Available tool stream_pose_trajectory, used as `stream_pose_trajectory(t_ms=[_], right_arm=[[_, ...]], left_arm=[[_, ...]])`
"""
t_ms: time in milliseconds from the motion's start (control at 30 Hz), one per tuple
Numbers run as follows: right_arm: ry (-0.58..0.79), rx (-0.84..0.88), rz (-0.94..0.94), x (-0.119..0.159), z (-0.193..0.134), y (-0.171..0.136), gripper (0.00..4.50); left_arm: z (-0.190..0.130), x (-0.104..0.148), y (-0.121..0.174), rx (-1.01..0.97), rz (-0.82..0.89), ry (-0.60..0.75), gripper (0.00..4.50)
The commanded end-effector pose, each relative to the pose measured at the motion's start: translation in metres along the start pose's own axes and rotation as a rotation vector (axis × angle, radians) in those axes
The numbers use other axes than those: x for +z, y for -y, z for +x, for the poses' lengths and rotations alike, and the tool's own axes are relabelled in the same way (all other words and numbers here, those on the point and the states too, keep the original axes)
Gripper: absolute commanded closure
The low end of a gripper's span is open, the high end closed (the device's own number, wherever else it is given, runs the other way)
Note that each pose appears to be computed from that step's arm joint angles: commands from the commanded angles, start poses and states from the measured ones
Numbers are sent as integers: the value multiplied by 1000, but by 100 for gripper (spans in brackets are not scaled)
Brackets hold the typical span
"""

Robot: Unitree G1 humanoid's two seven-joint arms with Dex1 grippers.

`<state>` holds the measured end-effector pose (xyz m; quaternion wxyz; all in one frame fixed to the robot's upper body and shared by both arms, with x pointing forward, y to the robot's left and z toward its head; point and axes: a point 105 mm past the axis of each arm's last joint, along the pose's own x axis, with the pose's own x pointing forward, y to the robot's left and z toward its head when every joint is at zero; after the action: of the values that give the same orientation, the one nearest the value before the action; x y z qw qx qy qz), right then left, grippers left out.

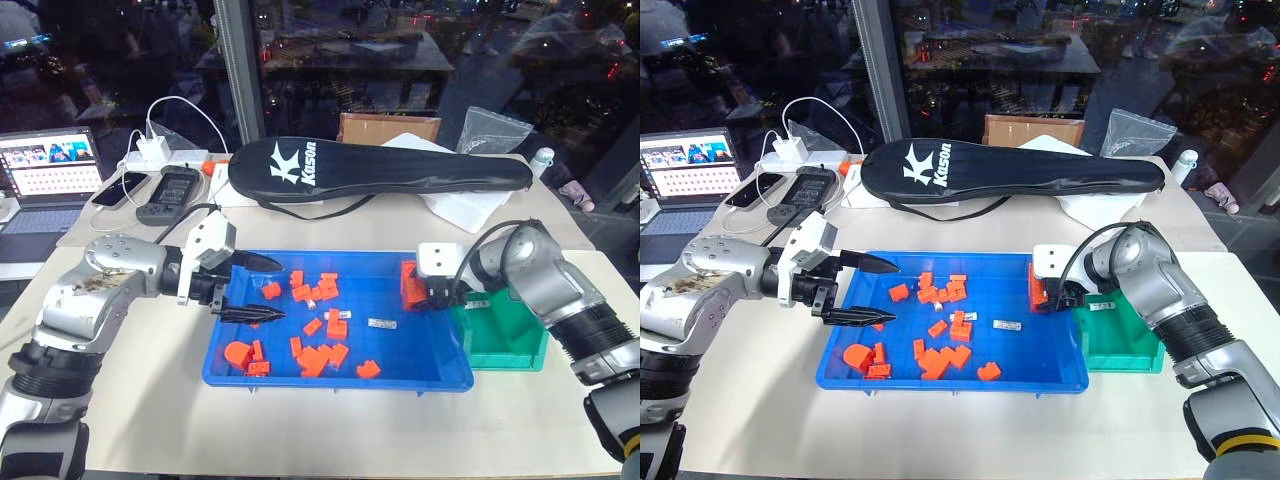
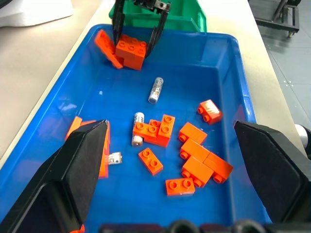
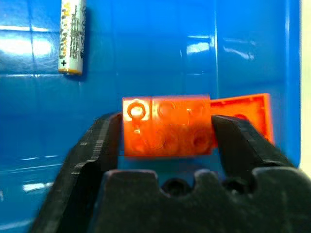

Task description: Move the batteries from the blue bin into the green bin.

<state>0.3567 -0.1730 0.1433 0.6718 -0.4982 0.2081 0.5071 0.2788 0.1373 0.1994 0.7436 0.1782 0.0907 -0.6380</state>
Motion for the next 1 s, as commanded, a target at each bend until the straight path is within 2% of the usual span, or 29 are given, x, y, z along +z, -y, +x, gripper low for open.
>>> stream_pose_trajectory(t_ms=[33,233,400,433,533,667,800,967,1000], right_arm=[[53,-41,-25,20,-27,13,2],[192,42,-43,69,-34,-5,2],[295,195,64,90,-8,-42,2],[297,213,100,89,-3,-46,2],[181,146,183,64,21,-40,2],[111,91,236,49,29,-32,2],[37,107,261,31,36,-41,2],[15,140,248,28,39,-52,136],[12,141,242,28,39,-53,179]], left_arm=[[-6,10,2,17,48,9,0],[-3,10,1,12,47,13,0],[-2,11,2,1,46,20,0],[-1,11,2,1,46,20,0],[-1,13,3,0,49,19,0],[-4,15,2,13,56,24,0],[-4,13,4,17,53,21,0],[-3,13,5,15,53,21,0],[-3,13,5,15,53,21,0]])
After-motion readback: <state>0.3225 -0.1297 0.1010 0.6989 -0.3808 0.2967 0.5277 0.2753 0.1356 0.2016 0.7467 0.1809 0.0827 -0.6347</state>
